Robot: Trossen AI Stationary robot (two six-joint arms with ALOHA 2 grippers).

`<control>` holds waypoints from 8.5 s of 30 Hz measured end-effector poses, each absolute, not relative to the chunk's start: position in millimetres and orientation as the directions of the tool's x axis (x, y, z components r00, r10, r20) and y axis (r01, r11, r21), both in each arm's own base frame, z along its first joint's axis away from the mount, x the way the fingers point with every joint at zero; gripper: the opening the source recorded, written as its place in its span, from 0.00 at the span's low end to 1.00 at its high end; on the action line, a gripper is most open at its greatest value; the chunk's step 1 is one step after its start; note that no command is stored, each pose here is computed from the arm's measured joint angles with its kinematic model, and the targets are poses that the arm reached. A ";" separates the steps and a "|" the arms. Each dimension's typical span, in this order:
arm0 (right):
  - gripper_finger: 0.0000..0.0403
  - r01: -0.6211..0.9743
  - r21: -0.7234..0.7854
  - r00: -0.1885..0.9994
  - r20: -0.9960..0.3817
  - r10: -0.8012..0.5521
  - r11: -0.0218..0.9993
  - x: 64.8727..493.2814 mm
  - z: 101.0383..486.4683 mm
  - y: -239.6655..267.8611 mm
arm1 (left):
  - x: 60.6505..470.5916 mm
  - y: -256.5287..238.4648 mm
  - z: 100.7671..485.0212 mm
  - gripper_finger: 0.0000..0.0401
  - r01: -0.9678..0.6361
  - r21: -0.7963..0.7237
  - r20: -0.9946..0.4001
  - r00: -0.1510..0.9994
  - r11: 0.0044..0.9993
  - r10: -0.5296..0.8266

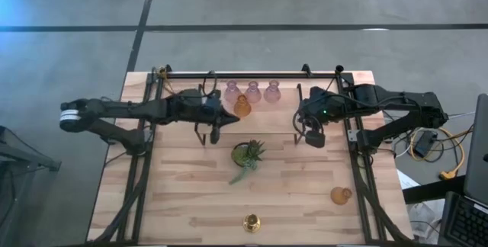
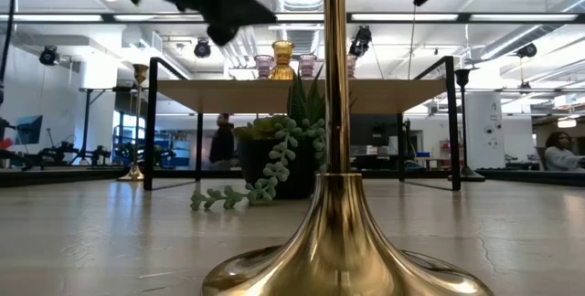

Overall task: Pick & Place candle stick holders
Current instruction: Put the yellow glass candle holder on the shelf

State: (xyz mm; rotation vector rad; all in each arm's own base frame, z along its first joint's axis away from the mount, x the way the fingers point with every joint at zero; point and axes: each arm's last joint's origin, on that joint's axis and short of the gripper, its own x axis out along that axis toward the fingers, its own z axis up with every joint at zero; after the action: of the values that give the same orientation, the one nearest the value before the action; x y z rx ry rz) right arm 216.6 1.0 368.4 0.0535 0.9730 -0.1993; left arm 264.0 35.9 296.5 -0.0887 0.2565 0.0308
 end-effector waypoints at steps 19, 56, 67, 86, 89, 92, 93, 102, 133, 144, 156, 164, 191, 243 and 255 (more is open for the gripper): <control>0.02 0.412 0.120 0.338 -0.941 -0.029 0.903 164.0 356.1 96.3 | 191.8 -22.4 277.3 0.01 0.051 -0.005 0.067 0.996 0.999 -0.051; 0.02 0.845 -0.066 -0.054 -0.998 -0.039 0.531 97.7 237.8 241.5 | 182.5 -19.4 282.7 0.02 -0.052 0.235 0.193 0.981 0.971 0.006; 0.02 0.795 -0.152 -0.154 -0.987 -0.048 0.587 84.8 187.4 216.4 | 182.5 -19.4 282.8 0.02 -0.052 0.231 0.194 0.981 0.972 0.006; 0.02 0.635 -0.088 -0.006 -0.994 -0.109 0.768 96.7 178.3 189.5 | 182.4 -19.4 283.2 0.02 -0.050 0.221 0.198 0.980 0.974 0.006; 0.02 0.614 -0.085 0.002 -0.994 -0.110 0.785 104.2 178.2 186.0 | 182.4 -19.4 283.3 0.02 -0.050 0.221 0.199 0.980 0.974 0.006; 0.02 0.586 -0.084 0.005 -0.994 -0.108 0.806 112.9 178.1 181.5 | 182.4 -19.4 283.3 0.02 -0.050 0.221 0.199 0.980 0.974 0.006; 0.02 0.577 -0.081 0.014 -0.994 -0.109 0.813 116.2 178.1 180.0 | 182.4 -19.4 283.3 0.02 -0.050 0.221 0.199 0.980 0.974 0.006; 0.02 0.490 -0.051 0.135 -0.982 -0.134 0.870 147.1 178.2 165.0 | 182.4 -19.4 283.3 0.02 -0.051 0.222 0.199 0.980 0.974 0.006; 0.02 0.306 0.013 0.421 -0.899 -0.123 0.952 217.4 184.0 127.1 | 182.4 -19.4 283.3 0.02 -0.053 0.236 0.199 0.980 0.970 0.005; 0.32 0.275 0.005 0.440 -0.890 -0.122 0.961 220.3 182.9 127.9 | 182.4 -19.4 283.2 0.02 -0.053 0.236 0.197 0.980 0.970 0.005; 0.49 0.311 -0.043 0.518 -0.830 -0.208 0.949 209.7 173.9 136.7 | 182.6 -19.4 282.3 0.02 -0.050 0.238 0.188 0.982 0.970 0.005; 0.49 0.347 0.052 0.656 -0.728 -0.202 0.936 208.1 157.1 139.2 | 182.6 -19.4 282.1 0.02 -0.050 0.238 0.186 0.982 0.970 0.005; 0.49 0.364 0.195 0.791 -0.581 -0.191 0.911 204.4 138.1 133.1 | 182.6 -19.4 282.1 0.02 -0.050 0.238 0.186 0.982 0.970 0.005; 0.31 0.261 -0.045 0.809 -0.536 -0.243 0.964 260.9 276.0 77.4 | 182.6 -19.5 282.0 0.02 -0.046 0.221 0.186 0.983 0.974 0.005; 0.31 0.435 -0.033 0.810 -0.422 -0.408 0.900 280.3 292.9 17.1 | 182.6 -19.5 282.1 0.02 -0.046 0.220 0.186 0.983 0.974 0.005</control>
State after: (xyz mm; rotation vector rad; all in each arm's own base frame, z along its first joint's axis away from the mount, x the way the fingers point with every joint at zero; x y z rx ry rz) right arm 280.3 17.1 292.9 0.0660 0.4360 -0.4508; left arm 182.6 -19.5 282.1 0.2257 -0.1859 0.0257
